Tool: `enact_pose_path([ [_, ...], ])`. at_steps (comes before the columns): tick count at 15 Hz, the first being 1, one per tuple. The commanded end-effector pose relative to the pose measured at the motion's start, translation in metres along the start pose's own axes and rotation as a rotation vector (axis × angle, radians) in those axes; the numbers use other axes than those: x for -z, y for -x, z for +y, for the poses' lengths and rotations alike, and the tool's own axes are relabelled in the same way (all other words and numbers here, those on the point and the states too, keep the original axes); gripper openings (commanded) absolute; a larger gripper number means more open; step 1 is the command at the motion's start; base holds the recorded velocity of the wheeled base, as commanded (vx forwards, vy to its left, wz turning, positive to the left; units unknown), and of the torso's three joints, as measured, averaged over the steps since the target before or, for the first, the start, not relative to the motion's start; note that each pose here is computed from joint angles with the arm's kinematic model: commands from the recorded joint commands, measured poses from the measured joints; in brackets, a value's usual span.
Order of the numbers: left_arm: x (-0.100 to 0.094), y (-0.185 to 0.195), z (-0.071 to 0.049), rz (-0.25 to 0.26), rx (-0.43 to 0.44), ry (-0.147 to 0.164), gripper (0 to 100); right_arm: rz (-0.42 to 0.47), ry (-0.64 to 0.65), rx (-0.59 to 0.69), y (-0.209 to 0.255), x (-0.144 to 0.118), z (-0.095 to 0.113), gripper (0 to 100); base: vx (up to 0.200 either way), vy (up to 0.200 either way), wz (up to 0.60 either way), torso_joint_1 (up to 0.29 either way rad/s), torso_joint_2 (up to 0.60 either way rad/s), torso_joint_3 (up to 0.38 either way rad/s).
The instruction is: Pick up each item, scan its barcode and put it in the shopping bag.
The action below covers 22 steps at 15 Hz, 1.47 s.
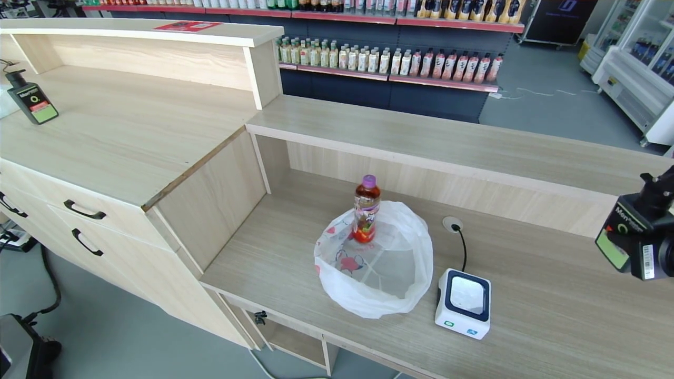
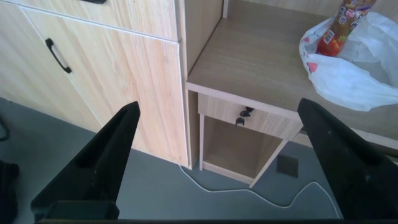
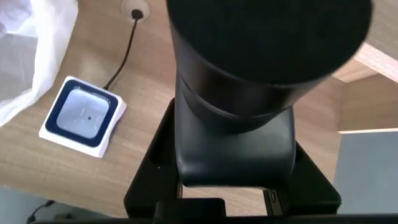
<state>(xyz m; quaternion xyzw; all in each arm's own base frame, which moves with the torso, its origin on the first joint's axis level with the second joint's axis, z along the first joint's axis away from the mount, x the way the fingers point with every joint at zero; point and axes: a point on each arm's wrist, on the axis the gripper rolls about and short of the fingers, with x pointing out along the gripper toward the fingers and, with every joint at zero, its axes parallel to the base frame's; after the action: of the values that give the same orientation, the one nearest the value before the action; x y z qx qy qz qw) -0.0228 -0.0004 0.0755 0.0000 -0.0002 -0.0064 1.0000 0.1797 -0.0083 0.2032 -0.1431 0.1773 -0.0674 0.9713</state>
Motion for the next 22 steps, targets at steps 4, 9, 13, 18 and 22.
enact_pose_path([
  [4, 0.000, 0.000, 0.000, 0.000, 0.000, 0.000, 100, -0.047, 0.186, -0.027, 0.032, 0.021, 0.016, 0, 0.000, 0.000, 0.00, 0.000, 0.00, 0.000],
  [9, 0.000, 0.000, 0.000, 0.002, 0.000, 0.000, 100, -0.127, 0.180, -0.089, 0.043, 0.018, 0.025, 0, 0.000, 0.000, 0.24, 0.000, 0.00, 0.002],
  [13, 0.000, 0.000, 0.000, 0.000, 0.000, 0.000, 100, -0.198, 0.215, -0.250, 0.051, 0.012, 0.048, 0, 0.000, 0.000, 0.60, 0.000, 0.00, 0.001],
  [18, 0.000, 0.000, 0.000, 0.002, 0.000, 0.000, 100, -0.044, 0.232, -0.278, -0.006, -0.001, 0.075, 0, 0.000, 0.000, 0.24, -0.002, 0.00, 0.002],
  [22, 0.000, 0.000, 0.000, 0.000, 0.000, 0.000, 100, -0.064, 0.354, -0.203, -0.049, -0.015, 0.076, 0, 0.000, 0.000, 0.00, 0.000, 0.00, 0.000],
])
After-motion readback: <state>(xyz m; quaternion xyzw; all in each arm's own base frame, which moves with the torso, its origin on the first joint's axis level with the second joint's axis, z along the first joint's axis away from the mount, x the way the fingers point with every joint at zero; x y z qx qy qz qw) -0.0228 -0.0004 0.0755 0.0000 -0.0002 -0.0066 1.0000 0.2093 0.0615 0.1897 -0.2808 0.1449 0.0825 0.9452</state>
